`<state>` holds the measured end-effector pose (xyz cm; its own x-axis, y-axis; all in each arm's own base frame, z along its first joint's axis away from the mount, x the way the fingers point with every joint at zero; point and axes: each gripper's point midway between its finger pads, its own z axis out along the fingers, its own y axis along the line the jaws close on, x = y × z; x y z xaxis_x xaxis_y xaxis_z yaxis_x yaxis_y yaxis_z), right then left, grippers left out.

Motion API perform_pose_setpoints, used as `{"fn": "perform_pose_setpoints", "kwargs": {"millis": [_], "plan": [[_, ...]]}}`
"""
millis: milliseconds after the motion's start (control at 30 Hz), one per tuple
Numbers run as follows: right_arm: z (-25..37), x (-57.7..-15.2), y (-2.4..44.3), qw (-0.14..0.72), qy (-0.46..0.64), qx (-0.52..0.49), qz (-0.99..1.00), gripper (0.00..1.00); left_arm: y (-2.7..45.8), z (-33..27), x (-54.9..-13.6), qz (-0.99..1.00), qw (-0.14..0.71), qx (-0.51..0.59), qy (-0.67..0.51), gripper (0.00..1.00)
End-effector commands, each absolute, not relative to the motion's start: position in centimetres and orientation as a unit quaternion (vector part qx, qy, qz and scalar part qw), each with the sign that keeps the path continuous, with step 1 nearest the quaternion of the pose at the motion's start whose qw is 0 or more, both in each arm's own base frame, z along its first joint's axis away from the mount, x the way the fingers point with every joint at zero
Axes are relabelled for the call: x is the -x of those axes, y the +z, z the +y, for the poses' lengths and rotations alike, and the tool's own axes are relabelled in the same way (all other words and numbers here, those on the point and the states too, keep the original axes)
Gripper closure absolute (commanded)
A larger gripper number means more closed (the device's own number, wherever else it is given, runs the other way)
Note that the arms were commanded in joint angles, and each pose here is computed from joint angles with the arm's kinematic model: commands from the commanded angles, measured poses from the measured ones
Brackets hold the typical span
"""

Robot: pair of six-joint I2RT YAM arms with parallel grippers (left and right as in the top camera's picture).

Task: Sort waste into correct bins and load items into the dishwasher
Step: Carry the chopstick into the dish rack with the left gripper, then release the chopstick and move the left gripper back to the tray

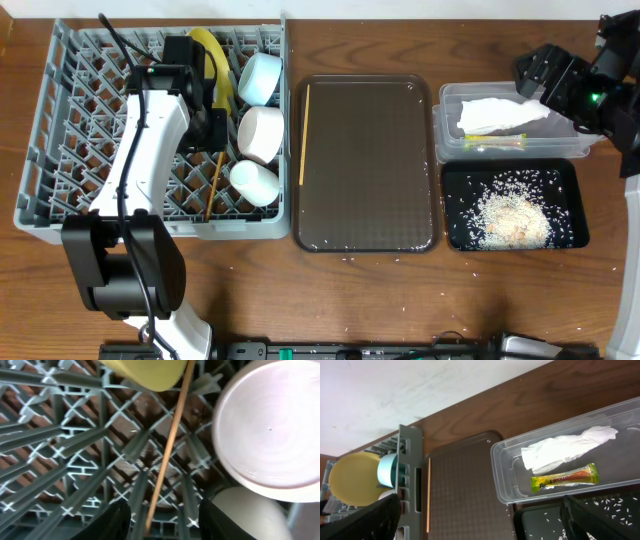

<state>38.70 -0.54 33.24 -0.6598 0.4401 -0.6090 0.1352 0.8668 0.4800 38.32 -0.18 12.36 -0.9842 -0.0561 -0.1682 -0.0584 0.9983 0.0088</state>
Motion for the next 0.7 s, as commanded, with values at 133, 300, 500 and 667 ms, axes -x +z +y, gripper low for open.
{"fn": "perform_pose_setpoints", "kwargs": {"millis": [133,300,500,667], "plan": [[-0.8,-38.7,33.6,0.382,0.202,-0.167,0.886,0.01,19.4,-9.0,-40.2,0.973,0.188,-0.032,-0.131,0.53],[-0.8,-38.7,33.6,0.383,0.202,-0.167,0.886,0.01,17.7,-14.4,-40.3,0.975,0.193,-0.047,-0.099,0.53],[-0.8,-38.7,33.6,0.382,0.202,-0.167,0.886,0.01,12.7,-19.3,-40.8,0.979,0.186,-0.076,-0.031,0.53],[-0.8,-38.7,33.6,0.382,0.202,-0.167,0.886,0.01,8.6,-20.3,-41.3,0.98,0.175,-0.088,0.02,0.53]]}}
